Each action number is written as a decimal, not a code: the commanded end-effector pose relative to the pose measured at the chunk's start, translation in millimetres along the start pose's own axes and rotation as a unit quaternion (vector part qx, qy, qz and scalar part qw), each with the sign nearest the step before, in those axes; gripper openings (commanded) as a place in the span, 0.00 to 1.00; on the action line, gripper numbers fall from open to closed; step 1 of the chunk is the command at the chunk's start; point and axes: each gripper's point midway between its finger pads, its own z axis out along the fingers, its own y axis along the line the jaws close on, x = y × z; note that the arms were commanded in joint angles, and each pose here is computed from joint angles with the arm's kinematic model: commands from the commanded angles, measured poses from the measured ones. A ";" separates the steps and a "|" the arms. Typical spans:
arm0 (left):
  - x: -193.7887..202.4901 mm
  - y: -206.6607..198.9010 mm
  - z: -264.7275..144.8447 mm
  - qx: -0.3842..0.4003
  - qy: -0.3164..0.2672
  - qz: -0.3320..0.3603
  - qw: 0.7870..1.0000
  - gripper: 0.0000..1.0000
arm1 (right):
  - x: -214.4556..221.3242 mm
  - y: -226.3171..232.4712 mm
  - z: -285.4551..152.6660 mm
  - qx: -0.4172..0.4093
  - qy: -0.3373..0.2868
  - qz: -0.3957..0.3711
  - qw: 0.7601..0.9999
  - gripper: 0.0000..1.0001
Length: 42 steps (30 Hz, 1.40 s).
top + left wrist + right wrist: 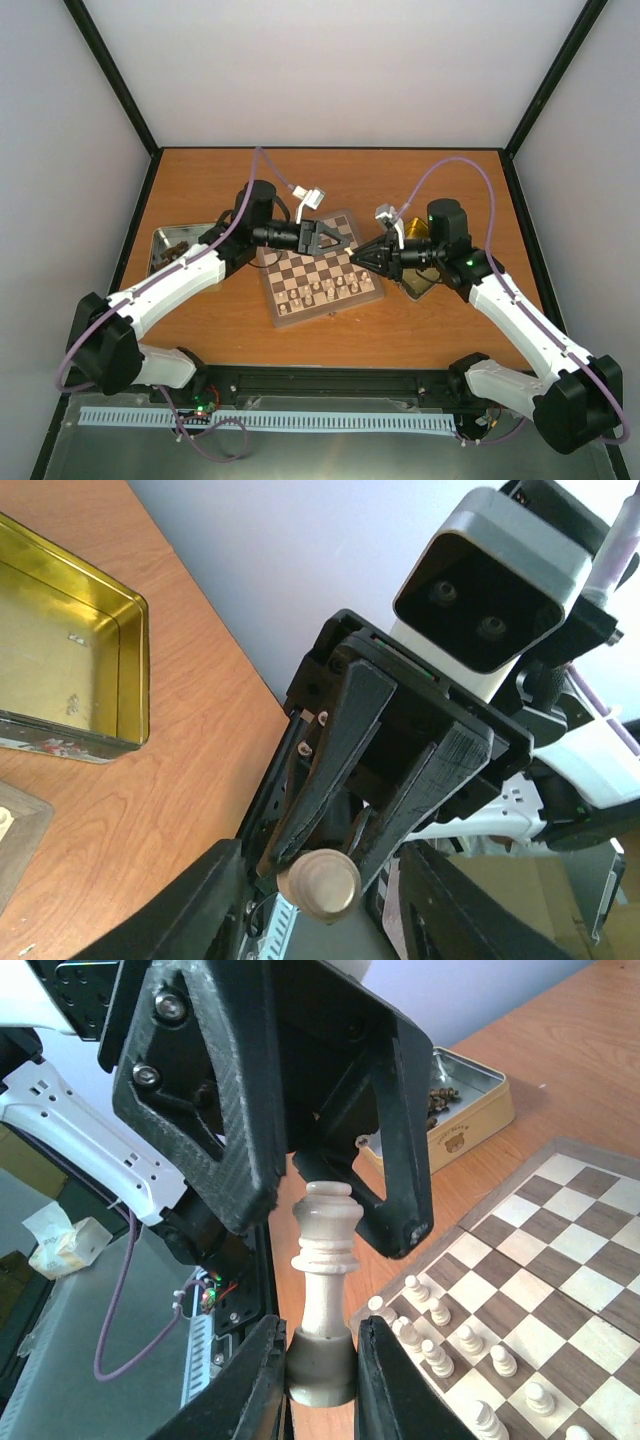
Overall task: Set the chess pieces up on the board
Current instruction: Place the chess piece on the chessboard.
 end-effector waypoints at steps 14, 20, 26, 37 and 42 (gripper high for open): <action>0.7 -4.4 -2.3 0.008 0.002 0.011 1.000 0.03 | -5.1 -2.6 4.0 0.013 0.009 -0.004 1.000 0.38; -11.2 41.6 -27.4 -0.165 -0.068 0.048 0.983 0.04 | 11.0 -31.5 -3.5 0.108 0.013 0.014 0.994 0.77; -1.5 88.4 -51.4 -0.312 -0.084 0.084 0.943 0.05 | 22.5 -71.3 -15.0 0.222 0.012 0.069 0.973 0.78; 63.9 118.4 -31.7 -0.399 -0.043 0.156 0.903 0.05 | 16.6 -109.2 -30.7 0.326 -0.007 0.108 0.939 0.77; 86.0 129.8 -24.6 -0.385 -0.025 0.165 0.908 0.04 | 20.5 -115.5 -27.7 0.330 0.003 0.119 0.937 0.77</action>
